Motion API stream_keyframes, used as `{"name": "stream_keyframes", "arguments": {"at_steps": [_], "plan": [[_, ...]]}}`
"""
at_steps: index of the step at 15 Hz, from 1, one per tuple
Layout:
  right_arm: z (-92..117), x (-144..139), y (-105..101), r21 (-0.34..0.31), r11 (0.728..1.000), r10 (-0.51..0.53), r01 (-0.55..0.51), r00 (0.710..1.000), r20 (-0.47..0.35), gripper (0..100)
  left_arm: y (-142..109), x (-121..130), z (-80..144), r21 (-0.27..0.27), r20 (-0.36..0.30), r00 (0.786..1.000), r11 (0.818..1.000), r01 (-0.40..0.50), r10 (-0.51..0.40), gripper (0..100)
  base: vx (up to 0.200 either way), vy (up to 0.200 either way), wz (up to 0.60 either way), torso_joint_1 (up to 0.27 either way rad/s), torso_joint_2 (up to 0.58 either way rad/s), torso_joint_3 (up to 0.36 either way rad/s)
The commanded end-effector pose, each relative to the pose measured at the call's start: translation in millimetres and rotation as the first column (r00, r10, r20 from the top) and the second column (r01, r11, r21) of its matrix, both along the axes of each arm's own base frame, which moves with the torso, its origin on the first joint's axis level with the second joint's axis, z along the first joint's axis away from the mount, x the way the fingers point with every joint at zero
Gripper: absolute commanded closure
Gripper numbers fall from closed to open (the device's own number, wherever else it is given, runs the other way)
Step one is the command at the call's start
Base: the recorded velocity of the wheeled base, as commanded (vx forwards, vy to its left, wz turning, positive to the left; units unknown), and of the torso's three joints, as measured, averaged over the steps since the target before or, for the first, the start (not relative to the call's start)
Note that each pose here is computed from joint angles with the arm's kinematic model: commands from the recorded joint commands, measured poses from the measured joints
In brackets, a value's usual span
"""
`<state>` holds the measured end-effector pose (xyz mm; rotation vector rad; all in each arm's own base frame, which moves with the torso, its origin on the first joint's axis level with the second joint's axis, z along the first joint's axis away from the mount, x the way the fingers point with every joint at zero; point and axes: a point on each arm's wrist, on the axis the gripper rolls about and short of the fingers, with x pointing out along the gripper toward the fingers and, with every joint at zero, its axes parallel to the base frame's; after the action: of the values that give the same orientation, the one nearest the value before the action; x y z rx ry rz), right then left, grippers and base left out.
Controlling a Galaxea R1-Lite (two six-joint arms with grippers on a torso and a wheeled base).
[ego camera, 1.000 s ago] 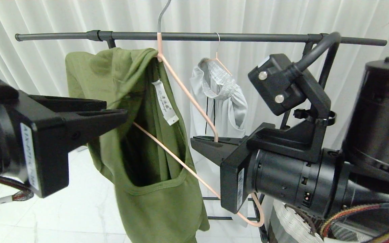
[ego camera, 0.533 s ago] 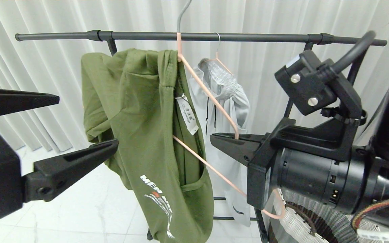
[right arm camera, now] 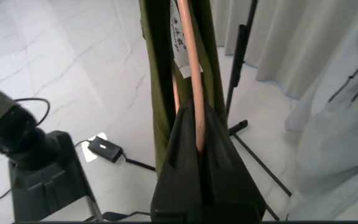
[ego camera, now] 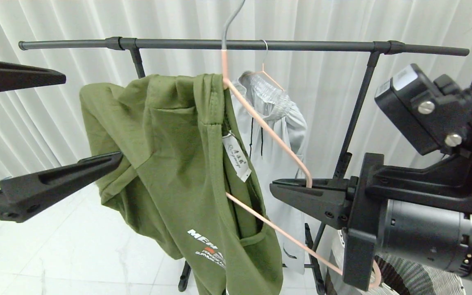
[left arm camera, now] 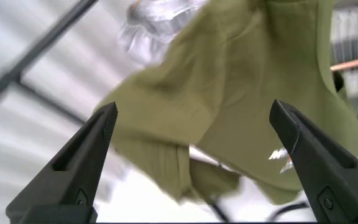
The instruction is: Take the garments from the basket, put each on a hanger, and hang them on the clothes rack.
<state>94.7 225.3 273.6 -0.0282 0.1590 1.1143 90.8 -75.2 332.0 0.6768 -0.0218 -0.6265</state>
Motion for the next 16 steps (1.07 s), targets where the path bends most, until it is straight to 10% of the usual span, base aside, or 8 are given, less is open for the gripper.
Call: {"name": "stream_keyframes", "arguments": {"at_steps": [1,12,13,16], "plan": [[-2,-8,6,-0.008,0.999,0.039,-0.039,0.999,-0.002,100,-3,7,-6,0.038,-0.011,1.000,0.999,-0.008,0.009,0,0.000,0.000,0.00,0.000,0.00,0.000],[-6,-23,14,-0.041,0.992,0.116,-0.116,0.993,-0.001,100,-13,32,-11,0.016,0.042,0.997,0.998,-0.063,0.063,0,0.000,0.000,0.00,0.000,0.00,0.000],[-5,-24,14,-0.038,0.990,0.134,-0.134,0.991,-0.003,100,-13,32,-12,0.019,0.036,0.998,0.998,-0.057,0.056,100,0.000,0.000,0.00,0.000,0.00,0.000],[-5,-24,14,-0.043,0.989,0.144,-0.144,0.990,-0.007,100,-12,31,-17,0.026,0.026,0.999,0.999,-0.048,0.047,100,0.000,0.000,0.00,0.000,0.00,0.000]]}}
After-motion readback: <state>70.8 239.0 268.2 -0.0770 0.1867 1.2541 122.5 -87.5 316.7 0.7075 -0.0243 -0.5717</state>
